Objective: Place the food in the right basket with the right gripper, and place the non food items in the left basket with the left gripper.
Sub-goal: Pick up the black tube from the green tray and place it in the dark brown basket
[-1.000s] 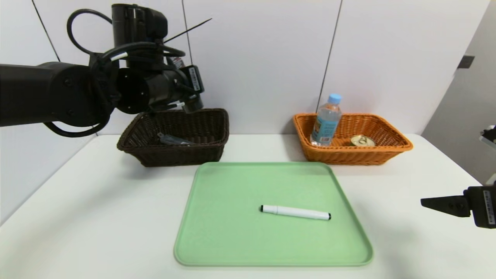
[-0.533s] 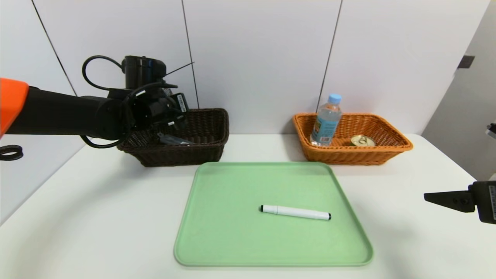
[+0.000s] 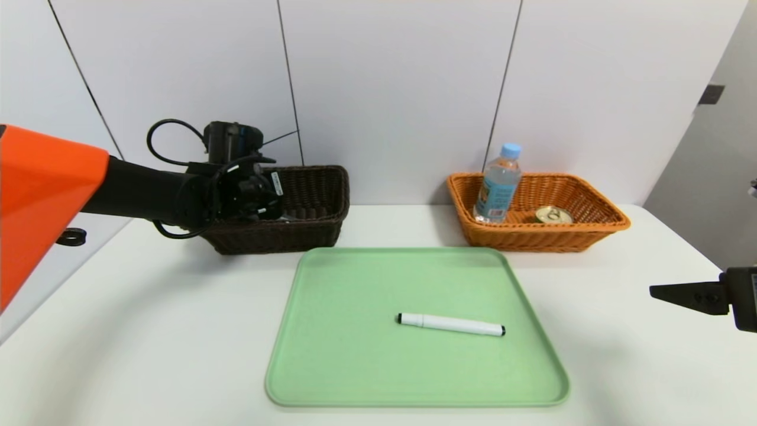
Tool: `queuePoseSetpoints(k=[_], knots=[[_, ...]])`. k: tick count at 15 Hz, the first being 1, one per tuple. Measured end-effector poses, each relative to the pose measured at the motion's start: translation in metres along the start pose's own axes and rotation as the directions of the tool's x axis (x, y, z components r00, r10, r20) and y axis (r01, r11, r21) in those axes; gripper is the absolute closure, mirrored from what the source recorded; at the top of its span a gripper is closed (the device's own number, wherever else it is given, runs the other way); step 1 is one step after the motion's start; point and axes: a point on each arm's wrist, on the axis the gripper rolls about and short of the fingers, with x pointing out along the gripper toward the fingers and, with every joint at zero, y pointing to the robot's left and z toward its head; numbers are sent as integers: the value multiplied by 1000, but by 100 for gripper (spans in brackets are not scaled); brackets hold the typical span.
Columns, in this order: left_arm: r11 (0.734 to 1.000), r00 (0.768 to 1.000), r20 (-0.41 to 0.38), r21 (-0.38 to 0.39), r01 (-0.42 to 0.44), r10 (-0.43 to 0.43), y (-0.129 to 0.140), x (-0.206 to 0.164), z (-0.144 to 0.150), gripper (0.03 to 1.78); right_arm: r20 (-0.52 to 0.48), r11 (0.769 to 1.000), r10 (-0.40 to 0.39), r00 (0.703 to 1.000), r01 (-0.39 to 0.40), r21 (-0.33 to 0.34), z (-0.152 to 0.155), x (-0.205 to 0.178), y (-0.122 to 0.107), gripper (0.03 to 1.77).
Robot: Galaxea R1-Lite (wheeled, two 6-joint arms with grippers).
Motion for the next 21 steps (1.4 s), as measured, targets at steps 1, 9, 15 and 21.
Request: queuePoseSetpoints(k=[1, 9, 15, 21], knots=[[1000, 1000, -6, 2, -4, 4, 1, 3, -2, 137, 2, 1000, 0, 1000, 0, 0, 0, 0, 0, 9], [1000, 999, 35, -3, 1, -1, 2, 11, -3, 137, 7, 1000, 0, 1000, 0, -2, 0, -2, 0, 9], [1000, 999, 49, 0, -13, 13, 2, 9, -1, 128, 5, 1000, 0, 1000, 0, -3, -1, -2, 0, 9], [1000, 998, 59, 15, -23, 22, 2, 12, 0, 64, 0, 1000, 1, 1000, -1, -12, -1, -1, 0, 9]])
